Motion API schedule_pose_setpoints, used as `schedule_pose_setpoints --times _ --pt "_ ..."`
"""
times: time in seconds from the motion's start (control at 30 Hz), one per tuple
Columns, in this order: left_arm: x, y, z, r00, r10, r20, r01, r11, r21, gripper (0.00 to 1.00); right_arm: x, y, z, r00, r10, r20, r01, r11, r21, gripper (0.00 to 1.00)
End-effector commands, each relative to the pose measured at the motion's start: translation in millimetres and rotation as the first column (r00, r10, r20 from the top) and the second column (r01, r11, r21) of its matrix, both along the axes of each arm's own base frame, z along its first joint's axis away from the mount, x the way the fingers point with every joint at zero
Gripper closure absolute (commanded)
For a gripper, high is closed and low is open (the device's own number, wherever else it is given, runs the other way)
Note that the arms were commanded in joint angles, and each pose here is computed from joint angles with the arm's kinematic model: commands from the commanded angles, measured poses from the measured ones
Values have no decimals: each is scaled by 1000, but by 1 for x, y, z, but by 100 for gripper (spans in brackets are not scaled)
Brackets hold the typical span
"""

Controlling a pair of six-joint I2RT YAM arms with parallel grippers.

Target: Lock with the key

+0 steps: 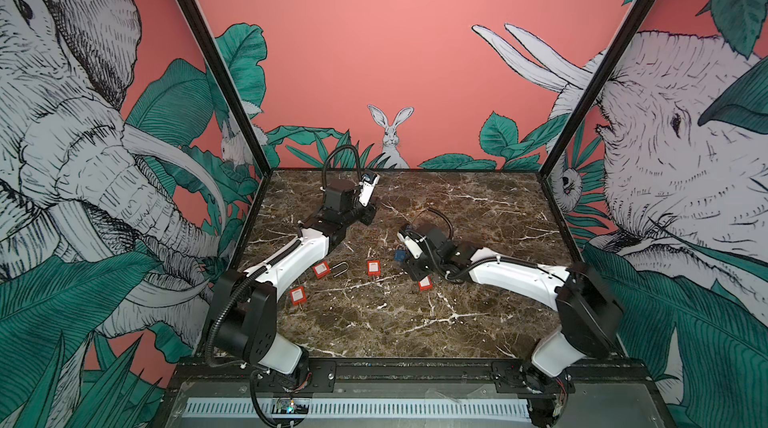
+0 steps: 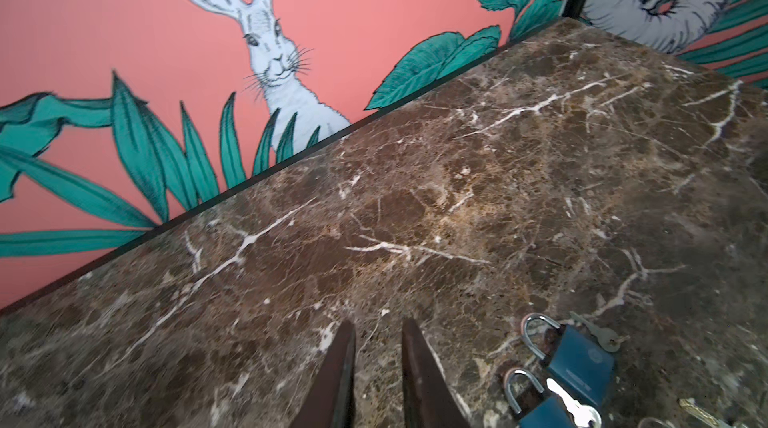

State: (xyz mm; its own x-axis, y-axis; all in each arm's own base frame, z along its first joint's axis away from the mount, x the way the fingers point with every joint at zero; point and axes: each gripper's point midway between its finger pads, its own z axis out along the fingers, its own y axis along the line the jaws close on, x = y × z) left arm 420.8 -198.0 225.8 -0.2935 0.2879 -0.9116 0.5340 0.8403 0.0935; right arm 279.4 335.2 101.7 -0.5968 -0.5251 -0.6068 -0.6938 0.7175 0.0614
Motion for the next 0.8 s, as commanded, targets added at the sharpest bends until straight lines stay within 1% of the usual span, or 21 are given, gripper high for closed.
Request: schedule_pose_setpoints --times 0.0,0.07,0.1,0.17,0.23,0.4,0.57,0.63,0.7,0.77 --pt "-5 28 7 994 111 -6 -111 993 -49 78 -7 21 -6 998 61 -20 -62 996 -62 40" --pt "-10 38 5 991 137 -8 -137 990 -44 78 -9 32 -10 995 86 -42 -89 993 -83 40" --pt "-12 41 4 990 143 -9 -143 989 -41 78 -12 38 -12 992 107 -65 -112 991 -77 40" --pt "-16 49 0 987 160 -14 -160 987 -24 78 -10 57 -5 986 155 -69 -158 987 -43 40" --pt "-18 53 -2 985 169 -19 -169 986 -7 78 -10 64 -7 982 175 -77 -180 982 -61 40" --pt "-24 57 -6 985 171 -32 -171 985 0 78 0 72 -20 979 170 -111 -184 975 -128 39" --pt "-26 57 -9 983 176 -41 -177 984 -7 79 14 87 -25 982 162 -93 -174 975 -139 41" --pt "-26 58 -9 983 180 -41 -180 984 -6 79 18 90 -28 985 147 -93 -161 974 -159 41" --pt "-27 59 -9 983 180 -43 -181 984 -2 79 19 92 -32 985 133 -107 -150 973 -175 42" --pt "-28 59 -11 982 183 -46 -183 983 1 79 17 95 -34 981 149 -122 -169 970 -175 42"
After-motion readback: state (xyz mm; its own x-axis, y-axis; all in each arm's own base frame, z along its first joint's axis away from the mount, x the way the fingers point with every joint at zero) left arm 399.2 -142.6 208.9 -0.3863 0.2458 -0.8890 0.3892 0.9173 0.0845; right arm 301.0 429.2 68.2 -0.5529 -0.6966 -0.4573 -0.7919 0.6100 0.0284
